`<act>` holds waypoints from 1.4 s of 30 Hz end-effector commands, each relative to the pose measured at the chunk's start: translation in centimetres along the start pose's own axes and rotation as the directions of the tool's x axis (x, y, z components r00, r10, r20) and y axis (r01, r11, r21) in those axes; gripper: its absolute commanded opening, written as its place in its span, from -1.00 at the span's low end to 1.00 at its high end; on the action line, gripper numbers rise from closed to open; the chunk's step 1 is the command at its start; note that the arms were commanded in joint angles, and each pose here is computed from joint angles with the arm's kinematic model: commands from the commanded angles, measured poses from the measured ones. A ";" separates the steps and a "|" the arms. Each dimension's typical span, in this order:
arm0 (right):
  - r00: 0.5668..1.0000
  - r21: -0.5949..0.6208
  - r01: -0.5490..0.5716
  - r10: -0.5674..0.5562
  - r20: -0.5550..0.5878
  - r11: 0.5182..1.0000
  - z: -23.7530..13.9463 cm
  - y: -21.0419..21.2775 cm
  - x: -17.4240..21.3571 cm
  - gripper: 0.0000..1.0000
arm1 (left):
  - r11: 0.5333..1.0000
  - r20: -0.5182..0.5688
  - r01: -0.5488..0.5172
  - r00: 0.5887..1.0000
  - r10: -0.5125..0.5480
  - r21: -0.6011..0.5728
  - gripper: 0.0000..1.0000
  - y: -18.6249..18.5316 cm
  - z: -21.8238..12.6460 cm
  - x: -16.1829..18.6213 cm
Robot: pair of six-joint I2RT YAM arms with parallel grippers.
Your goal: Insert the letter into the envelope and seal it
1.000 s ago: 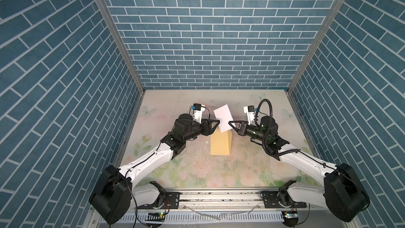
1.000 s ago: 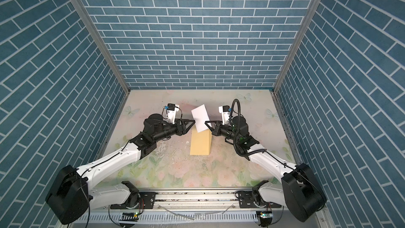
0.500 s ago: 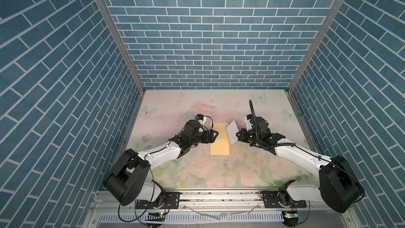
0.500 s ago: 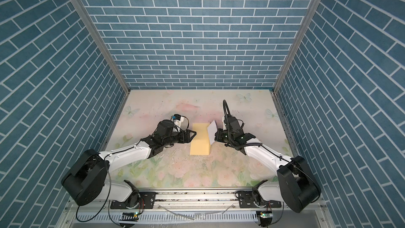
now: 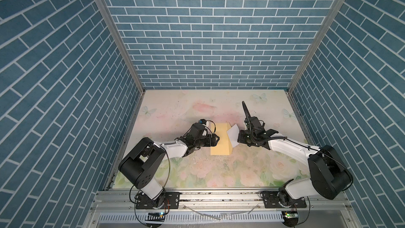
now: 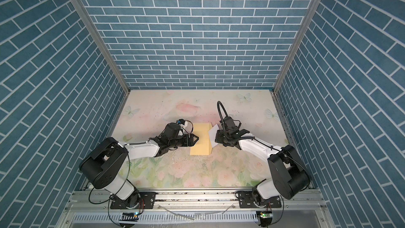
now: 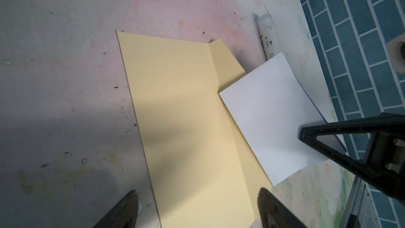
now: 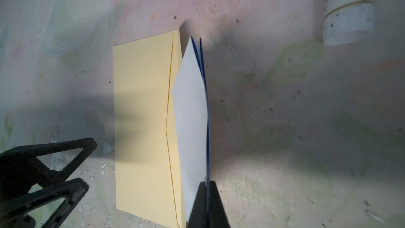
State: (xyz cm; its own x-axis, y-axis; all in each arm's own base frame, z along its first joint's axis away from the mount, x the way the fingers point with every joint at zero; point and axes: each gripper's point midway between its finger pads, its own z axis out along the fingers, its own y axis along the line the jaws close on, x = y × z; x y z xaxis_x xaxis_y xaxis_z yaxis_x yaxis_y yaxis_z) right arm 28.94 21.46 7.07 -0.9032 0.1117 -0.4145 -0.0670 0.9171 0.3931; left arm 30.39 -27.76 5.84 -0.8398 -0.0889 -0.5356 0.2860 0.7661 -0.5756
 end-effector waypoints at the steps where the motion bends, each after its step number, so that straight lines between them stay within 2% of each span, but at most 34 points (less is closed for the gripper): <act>1: 1.000 0.023 0.006 -0.006 0.023 1.000 -0.2 0.5 -1.3 -1.00 | 1.000 0.027 -0.011 1.000 0.011 0.013 0.67 -0.5 0.6 -0.9; 11: 1.000 0.035 0.004 -0.004 -0.004 0.999 1.3 0.3 -1.0 -1.00 | 1.000 0.006 0.008 1.000 -0.008 -0.003 0.46 0.6 2.2 0.0; 29: 0.999 -0.033 0.029 -0.027 0.046 0.999 3.0 0.9 -1.2 -1.00 | 1.000 -0.024 0.017 1.000 -0.018 -0.024 0.36 1.9 3.4 1.2; 38: 0.992 -0.038 0.116 -0.114 0.059 0.993 3.5 1.2 -1.5 -1.00 | 0.999 -0.036 0.017 0.999 -0.018 -0.033 0.29 2.2 3.6 1.6; 42: 0.982 -0.030 0.180 -0.178 0.055 0.983 3.1 1.4 -1.7 -1.00 | 0.999 -0.040 0.015 0.999 -0.017 -0.039 0.19 2.3 3.6 1.7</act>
State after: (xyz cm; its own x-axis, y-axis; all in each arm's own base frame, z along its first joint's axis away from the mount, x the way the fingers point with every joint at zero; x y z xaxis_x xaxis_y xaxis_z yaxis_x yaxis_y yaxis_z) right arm 32.06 23.56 6.01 -0.8606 0.0518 -0.5066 -0.1698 0.9087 0.3814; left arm 32.36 -29.07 3.70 -0.8253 -0.1107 -0.5537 0.2910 0.7569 -0.5851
